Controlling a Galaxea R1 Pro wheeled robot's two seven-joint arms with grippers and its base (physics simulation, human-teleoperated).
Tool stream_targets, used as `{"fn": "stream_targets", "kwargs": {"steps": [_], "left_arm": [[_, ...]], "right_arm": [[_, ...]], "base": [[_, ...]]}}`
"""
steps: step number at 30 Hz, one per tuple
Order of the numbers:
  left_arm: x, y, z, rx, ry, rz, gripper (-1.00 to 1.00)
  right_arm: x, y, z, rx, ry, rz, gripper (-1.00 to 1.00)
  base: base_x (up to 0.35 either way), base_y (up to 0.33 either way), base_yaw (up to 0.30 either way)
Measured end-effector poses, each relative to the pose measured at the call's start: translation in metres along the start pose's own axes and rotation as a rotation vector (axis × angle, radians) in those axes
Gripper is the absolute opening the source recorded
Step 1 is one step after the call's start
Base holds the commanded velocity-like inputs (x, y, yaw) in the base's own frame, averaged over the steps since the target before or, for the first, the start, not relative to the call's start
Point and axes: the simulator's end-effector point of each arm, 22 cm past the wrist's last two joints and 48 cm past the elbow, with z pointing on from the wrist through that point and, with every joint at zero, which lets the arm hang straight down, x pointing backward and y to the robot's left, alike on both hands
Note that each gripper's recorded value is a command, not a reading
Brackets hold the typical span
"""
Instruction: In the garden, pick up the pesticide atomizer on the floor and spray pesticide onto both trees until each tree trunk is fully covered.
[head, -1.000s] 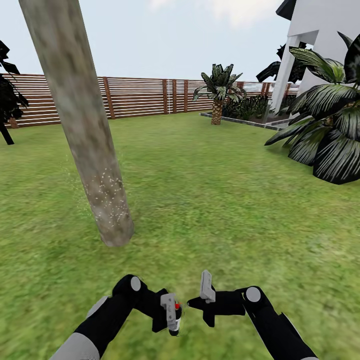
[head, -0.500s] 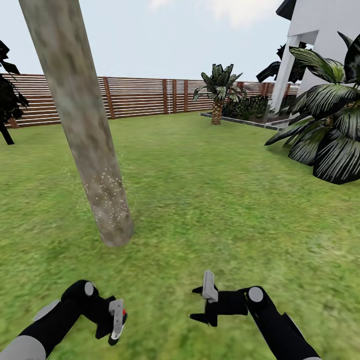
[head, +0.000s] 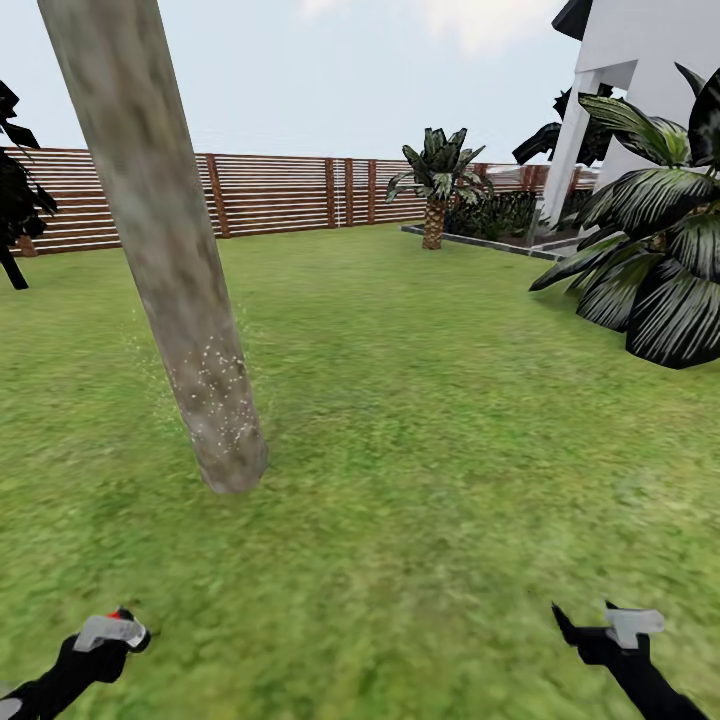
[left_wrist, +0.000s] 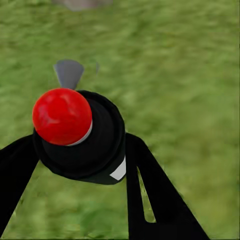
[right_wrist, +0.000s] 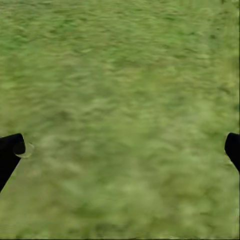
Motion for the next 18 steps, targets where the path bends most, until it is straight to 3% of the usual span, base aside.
{"fn": "stream_targets", "kwargs": {"steps": [2, 5, 7, 8, 11, 18], "left_arm": [[0.03, 0.005, -0.012, -0.054, 0.008, -0.045, -1.0], [0.064, 0.009, -0.021, -0.127, 0.04, -0.115, -1.0], [0.082, -0.014, -0.016, -0.201, 0.064, -0.169, -1.0], [0.088, -0.035, -0.013, -0.199, 0.073, -0.181, -1.0], [0.104, -0.041, -0.017, -0.204, 0.1, -0.194, -1.0], [0.104, -0.042, -0.018, -0.204, 0.1, -0.196, -1.0]], "right_arm": [[0.023, -0.015, -0.017, 0.077, 0.003, 0.005, 1.0], [0.036, -0.02, -0.026, 0.11, 0.004, 0.011, 1.0], [0.049, -0.021, -0.036, 0.115, 0.023, 0.009, 1.0], [0.054, -0.019, -0.039, 0.116, 0.032, 0.014, 1.0], [0.061, -0.033, -0.048, 0.165, 0.036, 0.05, 1.0], [0.06, -0.036, -0.049, 0.173, 0.031, 0.055, 1.0]], "base": [[0.0, 0.0, 0.0], [0.0, 0.0, 0.0], [0.0, 0.0, -0.064], [0.0, 0.0, -0.204], [0.0, 0.0, -0.274], [0.0, 0.0, -0.282]]}}
